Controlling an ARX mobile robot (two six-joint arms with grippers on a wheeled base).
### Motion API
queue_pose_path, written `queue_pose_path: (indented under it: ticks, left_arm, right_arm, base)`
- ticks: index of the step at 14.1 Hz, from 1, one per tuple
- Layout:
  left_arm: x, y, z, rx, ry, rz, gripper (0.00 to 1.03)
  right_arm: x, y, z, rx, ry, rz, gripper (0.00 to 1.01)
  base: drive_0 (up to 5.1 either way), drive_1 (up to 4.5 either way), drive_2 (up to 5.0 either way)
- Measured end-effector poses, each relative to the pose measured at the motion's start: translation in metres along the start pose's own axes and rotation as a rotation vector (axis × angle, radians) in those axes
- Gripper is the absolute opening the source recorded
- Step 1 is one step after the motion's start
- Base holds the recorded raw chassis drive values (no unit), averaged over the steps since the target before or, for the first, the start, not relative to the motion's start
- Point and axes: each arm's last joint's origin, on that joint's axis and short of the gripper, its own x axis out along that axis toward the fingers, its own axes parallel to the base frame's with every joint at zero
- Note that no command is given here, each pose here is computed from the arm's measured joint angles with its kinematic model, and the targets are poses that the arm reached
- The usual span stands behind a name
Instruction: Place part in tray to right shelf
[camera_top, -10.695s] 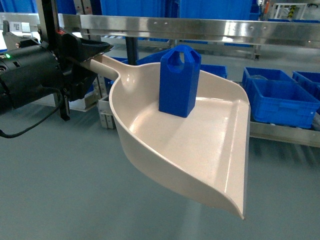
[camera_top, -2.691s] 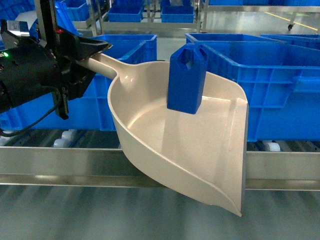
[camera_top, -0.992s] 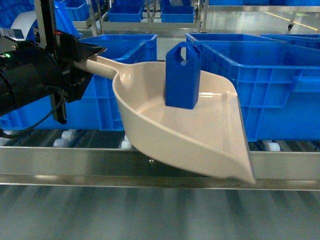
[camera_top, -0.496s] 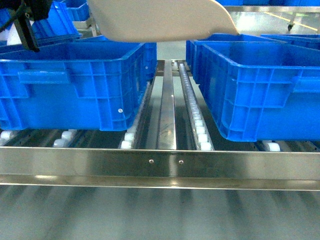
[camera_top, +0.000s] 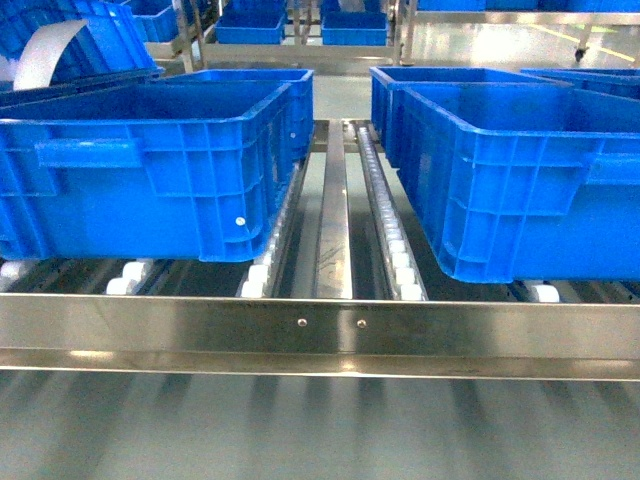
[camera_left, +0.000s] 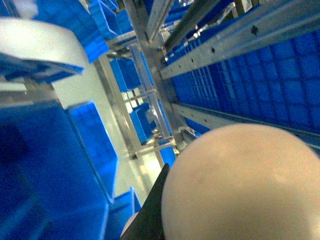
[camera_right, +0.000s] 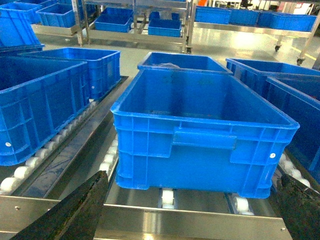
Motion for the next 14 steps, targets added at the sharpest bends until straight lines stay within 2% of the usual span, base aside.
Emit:
queue_pose_path:
  ticks: [1, 2, 3, 4, 5, 6, 7, 8, 9, 10, 11, 12, 14]
  left_arm:
    - [-0.002, 0.012, 0.008, 0.049, -0.03, 0.046, 0.14]
    - [-0.003, 0.016, 0.013, 0.1, -0.056, 0.057, 0.14]
    - [-0.007, 0.012, 0.02, 0.187, -0.092, 0.063, 0.14]
    - [-0.012, -0.003, 0.028, 0.253, -0.138, 0.034, 0.14]
    - [-0.018, -0.02, 0.042, 0.373, -0.228, 0.019, 0.14]
    - [-0.023, -0.027, 0.054, 0.481, -0.287, 0.036, 0.14]
    - [-0.024, -0.026, 0.059, 0.531, -0.31, 0.052, 0.14]
    - [-0.022, -0.022, 0.057, 0.567, -0.291, 0.08, 0.14]
    - [-0.006, -0.02, 0.051, 0.58, -0.266, 0.107, 0.14]
    - [0.044, -0.027, 0.044, 0.578, -0.266, 0.079, 0.14]
    - [0.063, -0.023, 0.039, 0.575, -0.264, 0.067, 0.14]
    - [0.067, -0.017, 0.035, 0.58, -0.248, 0.083, 0.14]
    - [0.066, -0.021, 0.032, 0.572, -0.26, 0.061, 0.14]
  right_arm:
    - [0.0, 0.0, 0.0, 0.0, 0.001, 0.0, 0.98]
    - [0.0, 0.0, 0.0, 0.0, 0.0, 0.0, 0.98]
    - [0.0, 0.0, 0.0, 0.0, 0.0, 0.0, 0.98]
    - [0.0, 0.0, 0.0, 0.0, 0.0, 0.0, 0.98]
    - [0.0, 0.0, 0.0, 0.0, 0.0, 0.0, 0.98]
    - [0.0, 0.0, 0.0, 0.0, 0.0, 0.0, 0.98]
    - [0.0, 0.0, 0.0, 0.0, 0.001, 0.0, 0.98]
    - [0.0, 0.0, 0.0, 0.0, 0.0, 0.0, 0.98]
    - [0.0, 0.0, 0.0, 0.0, 0.001, 0.0, 0.98]
    - [0.0, 0.0, 0.0, 0.0, -0.001, 0.0, 0.98]
    - [0.0, 0.0, 0.0, 0.0, -0.001, 0.0, 0.98]
    - [0.0, 0.0, 0.0, 0.0, -0.001, 0.0, 0.98]
    - [0.0, 0.0, 0.0, 0.0, -0.001, 0.0, 0.98]
  base:
    - [0.0, 0.0, 0.0]
    - [0.0, 0.0, 0.0]
    - [0.0, 0.0, 0.0]
    - [0.0, 0.0, 0.0]
    - [0.0, 0.0, 0.0]
    - [0.0, 0.0, 0.0]
    - [0.0, 0.0, 0.0]
    - [0.0, 0.0, 0.0]
    - [0.0, 0.0, 0.0]
    - [0.0, 0.0, 0.0]
    - [0.0, 0.0, 0.0]
    - [0.0, 0.0, 0.0]
    - [0.0, 0.0, 0.0]
